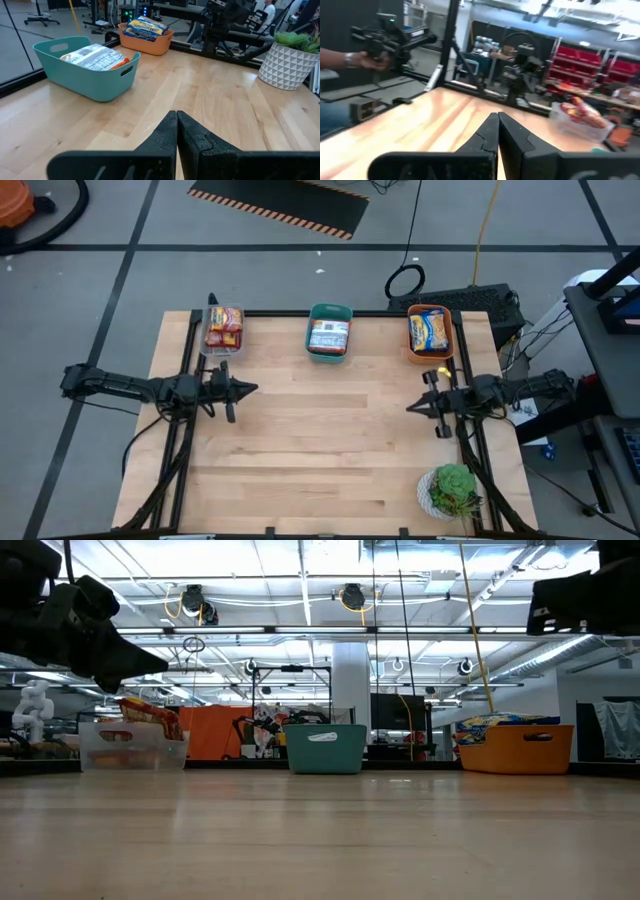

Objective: Sort Maruchan noodles
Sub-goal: Return to Home Position

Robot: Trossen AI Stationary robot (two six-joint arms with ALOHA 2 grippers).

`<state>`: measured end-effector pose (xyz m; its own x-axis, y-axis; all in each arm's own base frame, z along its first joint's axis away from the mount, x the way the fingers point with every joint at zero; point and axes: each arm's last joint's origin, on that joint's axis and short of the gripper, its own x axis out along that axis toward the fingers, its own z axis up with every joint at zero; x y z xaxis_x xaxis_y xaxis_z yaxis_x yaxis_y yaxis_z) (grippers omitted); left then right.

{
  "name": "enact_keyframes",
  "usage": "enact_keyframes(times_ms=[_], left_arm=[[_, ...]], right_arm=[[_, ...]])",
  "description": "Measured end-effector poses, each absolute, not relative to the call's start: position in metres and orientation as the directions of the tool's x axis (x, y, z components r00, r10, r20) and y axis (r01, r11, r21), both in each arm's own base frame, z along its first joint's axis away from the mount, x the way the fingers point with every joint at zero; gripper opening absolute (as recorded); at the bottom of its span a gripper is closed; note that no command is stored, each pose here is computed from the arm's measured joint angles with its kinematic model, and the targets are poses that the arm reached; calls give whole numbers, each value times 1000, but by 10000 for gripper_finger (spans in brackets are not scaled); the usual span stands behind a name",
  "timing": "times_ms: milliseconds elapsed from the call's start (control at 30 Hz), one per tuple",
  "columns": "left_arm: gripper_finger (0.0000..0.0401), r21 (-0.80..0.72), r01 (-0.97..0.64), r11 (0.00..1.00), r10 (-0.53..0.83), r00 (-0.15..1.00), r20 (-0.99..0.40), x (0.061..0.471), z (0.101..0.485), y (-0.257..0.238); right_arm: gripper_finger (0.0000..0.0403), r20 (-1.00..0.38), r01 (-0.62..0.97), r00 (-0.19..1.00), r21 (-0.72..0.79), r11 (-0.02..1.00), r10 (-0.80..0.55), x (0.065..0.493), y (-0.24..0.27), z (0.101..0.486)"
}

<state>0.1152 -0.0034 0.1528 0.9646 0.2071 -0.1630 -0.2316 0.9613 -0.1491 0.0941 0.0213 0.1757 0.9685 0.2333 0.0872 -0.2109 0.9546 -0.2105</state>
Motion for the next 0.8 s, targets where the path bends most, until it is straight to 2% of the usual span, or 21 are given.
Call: enact_keyframes(times_ms=[167,300,467,800], left_arm=[[5,-157,-233,960,207,964,-169,115,152,-3],[5,-158,-233,960,207,964,-169,115,152,-3],[5,-160,-233,959,206,964,-169,115,152,-3],[5,-161,-235,959,206,963,-175,115,152,-3]], right_arm=[[0,115,-167,974,-218,961,196,95,16,178],[0,48,-173,982,-183,968,185,96,13,172],[0,30,-14,999,-144,989,19,97,5,170],[0,25,-18,999,-143,990,21,97,3,170]])
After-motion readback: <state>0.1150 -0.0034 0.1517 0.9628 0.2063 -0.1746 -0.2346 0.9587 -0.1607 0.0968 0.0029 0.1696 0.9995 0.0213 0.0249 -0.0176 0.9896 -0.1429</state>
